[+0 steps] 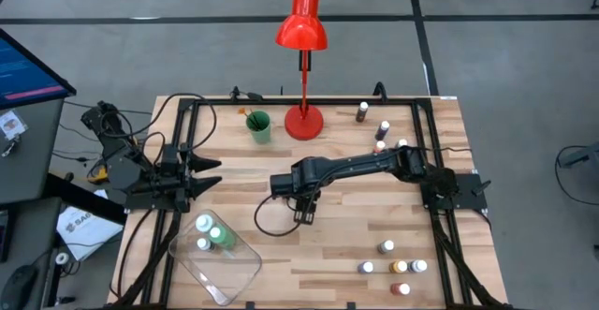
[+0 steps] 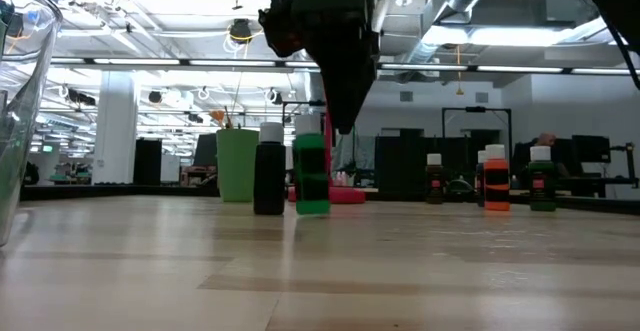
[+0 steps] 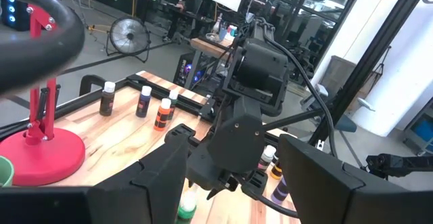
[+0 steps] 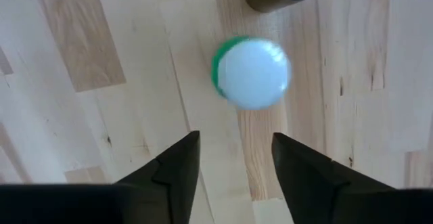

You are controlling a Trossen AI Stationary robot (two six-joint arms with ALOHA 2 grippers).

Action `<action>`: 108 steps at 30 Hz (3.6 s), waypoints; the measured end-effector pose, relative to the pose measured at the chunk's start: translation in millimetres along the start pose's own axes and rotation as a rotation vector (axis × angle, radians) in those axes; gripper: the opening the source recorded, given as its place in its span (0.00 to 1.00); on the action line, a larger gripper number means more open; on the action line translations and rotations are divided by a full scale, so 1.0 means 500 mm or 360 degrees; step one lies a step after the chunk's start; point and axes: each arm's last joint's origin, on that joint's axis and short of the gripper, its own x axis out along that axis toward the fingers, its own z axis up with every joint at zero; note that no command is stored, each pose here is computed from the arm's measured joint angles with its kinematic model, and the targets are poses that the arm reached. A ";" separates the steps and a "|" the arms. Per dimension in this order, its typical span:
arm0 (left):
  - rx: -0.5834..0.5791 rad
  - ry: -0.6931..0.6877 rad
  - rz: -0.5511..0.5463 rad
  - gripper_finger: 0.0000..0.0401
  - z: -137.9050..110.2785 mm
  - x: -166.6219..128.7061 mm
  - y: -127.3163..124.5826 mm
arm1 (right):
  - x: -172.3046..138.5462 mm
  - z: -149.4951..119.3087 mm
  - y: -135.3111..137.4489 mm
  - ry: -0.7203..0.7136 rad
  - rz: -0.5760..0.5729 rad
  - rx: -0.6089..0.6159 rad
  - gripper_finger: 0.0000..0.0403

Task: Pick & Place Paint Supplies
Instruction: Move the orange coloring bottle to the center of the table

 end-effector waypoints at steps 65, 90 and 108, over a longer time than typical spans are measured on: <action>-0.0019 -0.0019 0.0029 0.55 0.001 0.000 0.001 | 0.037 -0.361 -0.407 0.0215 -0.0210 0.1020 0.23; -0.0021 -0.0020 0.0030 0.55 0.001 0.000 0.001 | 0.116 -0.268 -0.441 -0.0108 -0.0221 0.1121 0.60; -0.0019 -0.0019 0.0030 0.55 0.001 0.000 0.001 | 0.173 -0.234 -0.439 -0.0142 -0.0212 0.1093 0.33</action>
